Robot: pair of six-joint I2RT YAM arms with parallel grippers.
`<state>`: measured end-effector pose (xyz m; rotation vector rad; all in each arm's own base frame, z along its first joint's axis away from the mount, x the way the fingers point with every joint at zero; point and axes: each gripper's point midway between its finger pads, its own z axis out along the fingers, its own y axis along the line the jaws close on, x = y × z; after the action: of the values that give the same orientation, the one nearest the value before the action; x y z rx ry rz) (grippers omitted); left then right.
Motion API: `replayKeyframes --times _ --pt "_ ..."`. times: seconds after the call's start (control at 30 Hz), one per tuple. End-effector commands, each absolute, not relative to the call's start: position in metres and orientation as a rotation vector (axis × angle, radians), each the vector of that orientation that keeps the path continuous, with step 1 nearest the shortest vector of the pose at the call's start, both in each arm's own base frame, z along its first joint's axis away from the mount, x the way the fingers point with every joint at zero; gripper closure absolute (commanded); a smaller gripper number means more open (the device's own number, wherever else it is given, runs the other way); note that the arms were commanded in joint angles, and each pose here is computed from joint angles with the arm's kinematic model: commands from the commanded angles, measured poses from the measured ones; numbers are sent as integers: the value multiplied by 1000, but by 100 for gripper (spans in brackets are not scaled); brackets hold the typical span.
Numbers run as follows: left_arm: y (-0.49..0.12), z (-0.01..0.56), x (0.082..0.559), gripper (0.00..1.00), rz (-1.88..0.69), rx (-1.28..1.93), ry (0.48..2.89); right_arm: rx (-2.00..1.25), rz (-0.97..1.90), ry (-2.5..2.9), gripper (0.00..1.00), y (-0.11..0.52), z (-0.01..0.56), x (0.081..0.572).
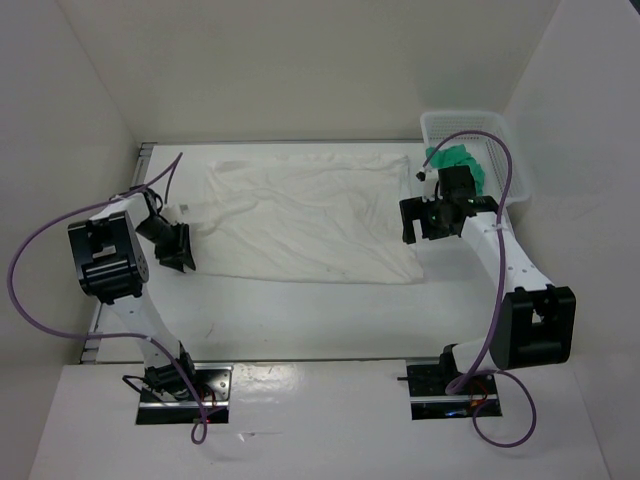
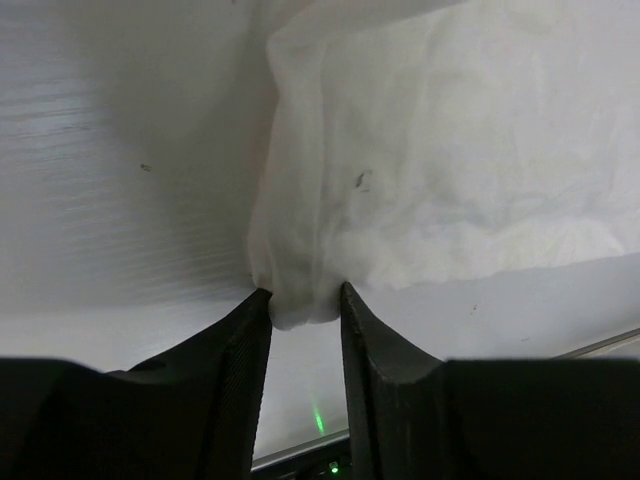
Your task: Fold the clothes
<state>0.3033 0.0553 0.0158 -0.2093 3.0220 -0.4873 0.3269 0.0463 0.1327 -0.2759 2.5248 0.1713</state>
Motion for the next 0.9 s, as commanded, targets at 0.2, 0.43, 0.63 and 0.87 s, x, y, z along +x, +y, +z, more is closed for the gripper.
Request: replayKeyframes --times 0.2,0.43,0.63,0.87 --pt "47 -9 311 90 -522 -177 3014 -274 140 2488 1 41 136 335" --pt "47 -3 308 100 -497 -184 3000 -233 77 2609 1 29 101 331" --pt "51 11 313 100 -445 -170 2964 -155 77 2687 1 10 83 329" --pt "49 18 315 100 -463 -162 2938 -169 182 2799 1 17 55 325"
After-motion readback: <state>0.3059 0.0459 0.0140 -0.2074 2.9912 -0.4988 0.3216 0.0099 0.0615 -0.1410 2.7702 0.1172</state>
